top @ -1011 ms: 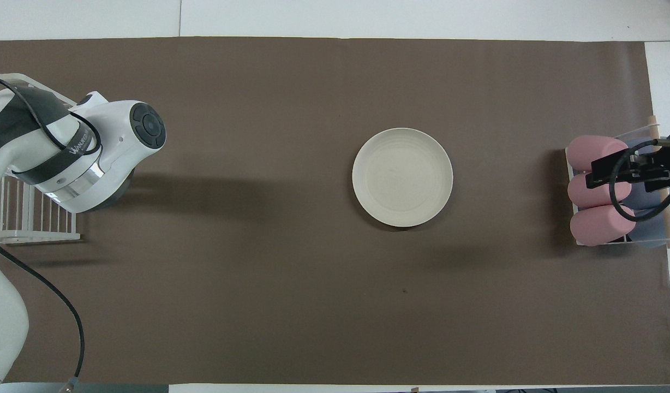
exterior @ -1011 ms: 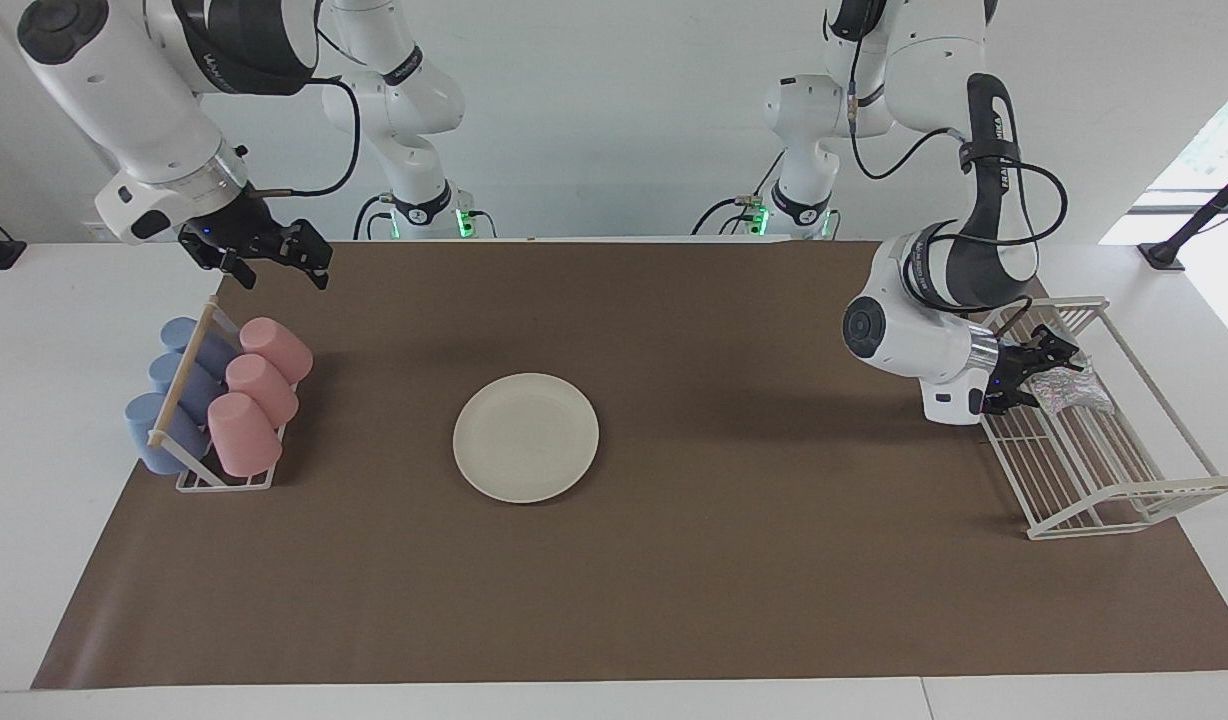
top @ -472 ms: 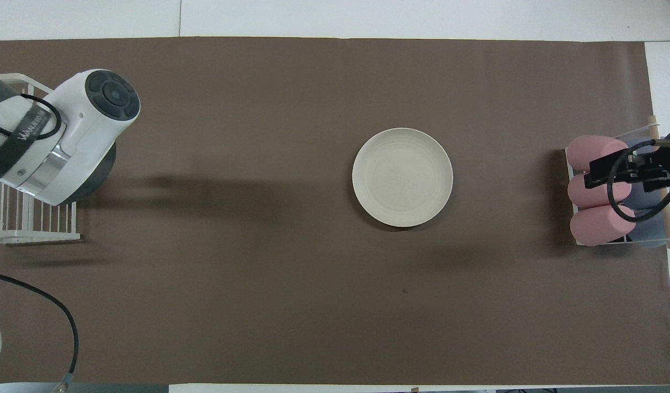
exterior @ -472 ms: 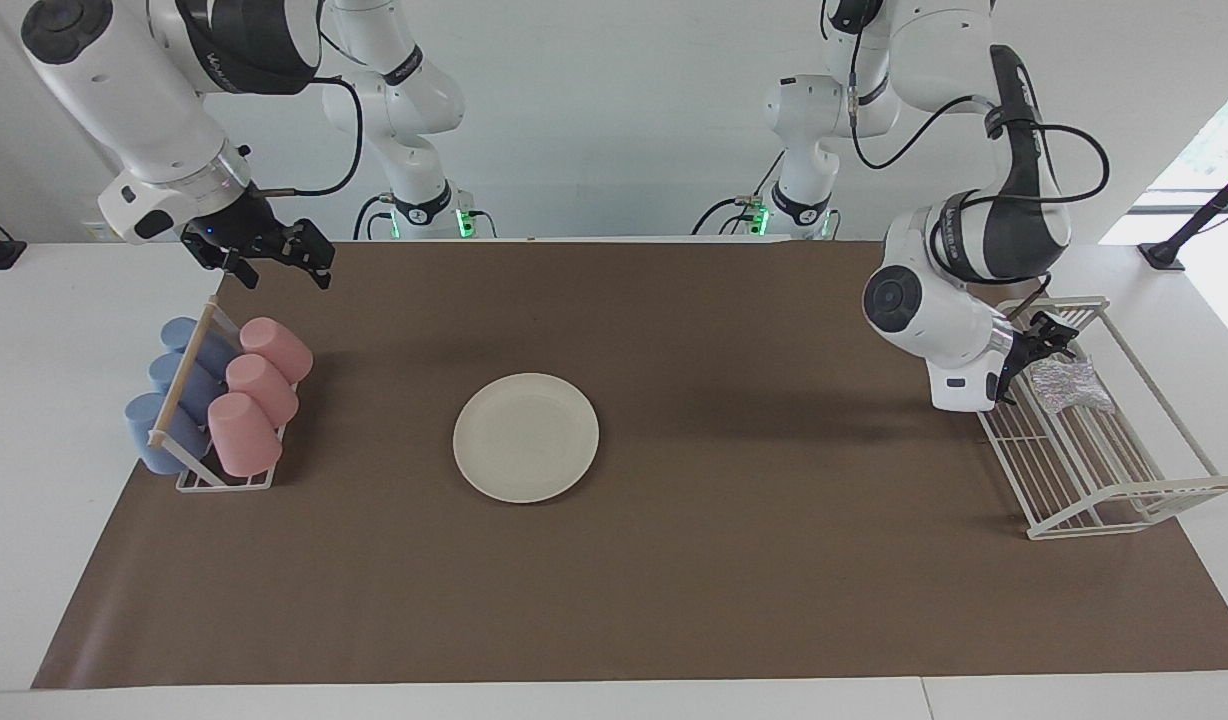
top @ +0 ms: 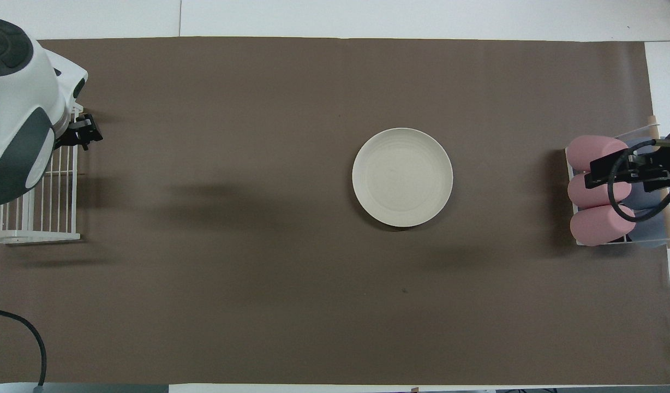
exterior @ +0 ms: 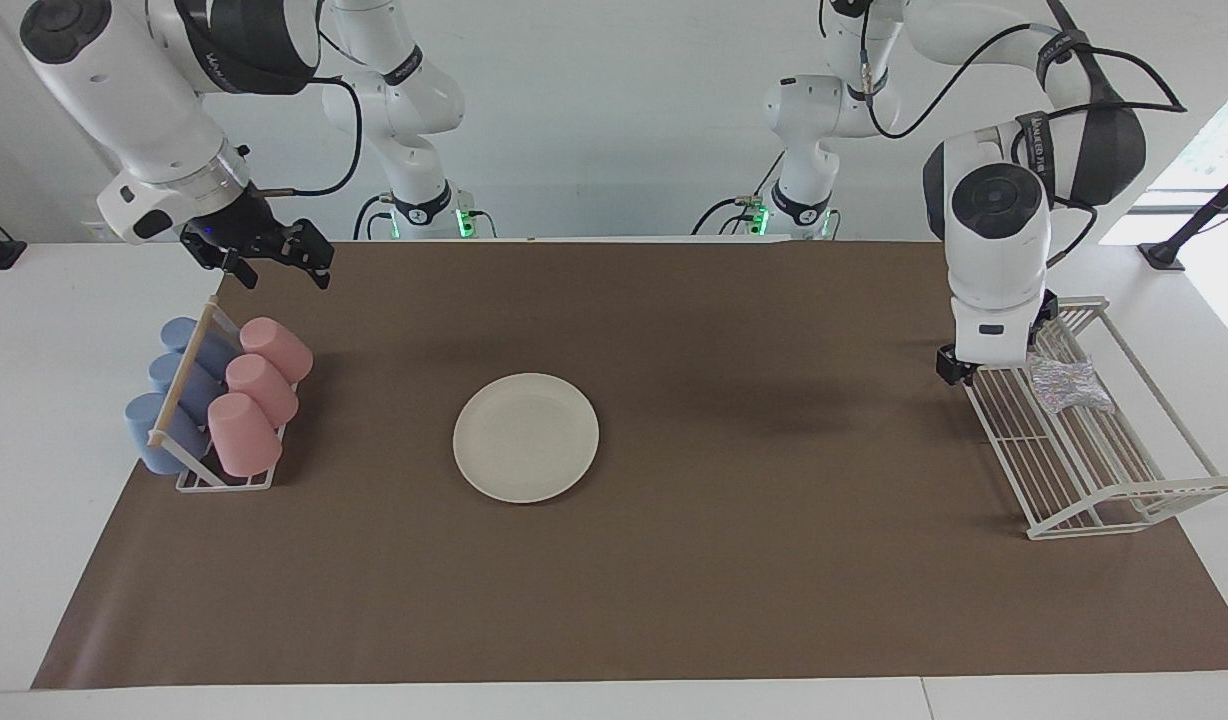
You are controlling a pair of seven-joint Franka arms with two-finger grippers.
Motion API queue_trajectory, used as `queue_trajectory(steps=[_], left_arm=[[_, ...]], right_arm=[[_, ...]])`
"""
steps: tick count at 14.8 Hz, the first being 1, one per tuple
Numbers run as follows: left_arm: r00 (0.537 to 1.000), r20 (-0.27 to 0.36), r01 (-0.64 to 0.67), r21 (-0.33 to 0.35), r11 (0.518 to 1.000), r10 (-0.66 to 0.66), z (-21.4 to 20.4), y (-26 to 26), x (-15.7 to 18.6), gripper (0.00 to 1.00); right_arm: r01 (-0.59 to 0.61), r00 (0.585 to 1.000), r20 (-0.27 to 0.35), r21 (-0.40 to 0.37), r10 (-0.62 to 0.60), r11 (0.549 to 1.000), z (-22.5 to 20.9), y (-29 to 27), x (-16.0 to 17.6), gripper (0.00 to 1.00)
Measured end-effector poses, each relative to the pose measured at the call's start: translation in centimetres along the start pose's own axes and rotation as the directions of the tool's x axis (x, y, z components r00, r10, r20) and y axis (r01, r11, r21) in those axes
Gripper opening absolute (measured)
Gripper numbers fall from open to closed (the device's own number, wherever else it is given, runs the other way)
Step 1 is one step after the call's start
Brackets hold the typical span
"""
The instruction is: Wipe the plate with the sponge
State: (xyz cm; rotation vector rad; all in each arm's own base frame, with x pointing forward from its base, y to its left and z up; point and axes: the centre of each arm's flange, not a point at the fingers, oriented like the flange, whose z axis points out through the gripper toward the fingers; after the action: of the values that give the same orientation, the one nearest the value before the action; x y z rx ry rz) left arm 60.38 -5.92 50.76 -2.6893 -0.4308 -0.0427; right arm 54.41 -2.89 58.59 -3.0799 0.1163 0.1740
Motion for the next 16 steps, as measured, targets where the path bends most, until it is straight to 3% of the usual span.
queue_trajectory(steps=[4, 10, 16], left_arm=[[0.993, 0.064, -0.084, -0.21, 0.974, 0.099, -2.7, -5.2, -0.7, 1.0], [0.974, 0.128, -0.124, -0.381, 0.916, 0.186, -7.4, -7.1, -4.7, 1.0], [0.949, 0.065, -0.253, -0.43, 0.867, 0.309, -9.7, -6.3, -5.8, 1.0]], right_arm=[[0.0, 1.0, 0.0, 0.0, 0.0, 1.0, 0.0, 0.0, 0.0, 1.0], [0.0, 1.0, 0.0, 0.0, 0.0, 1.0, 0.0, 0.0, 0.0, 1.0], [0.0, 1.0, 0.0, 0.0, 0.0, 1.0, 0.0, 0.0, 0.0, 1.0]])
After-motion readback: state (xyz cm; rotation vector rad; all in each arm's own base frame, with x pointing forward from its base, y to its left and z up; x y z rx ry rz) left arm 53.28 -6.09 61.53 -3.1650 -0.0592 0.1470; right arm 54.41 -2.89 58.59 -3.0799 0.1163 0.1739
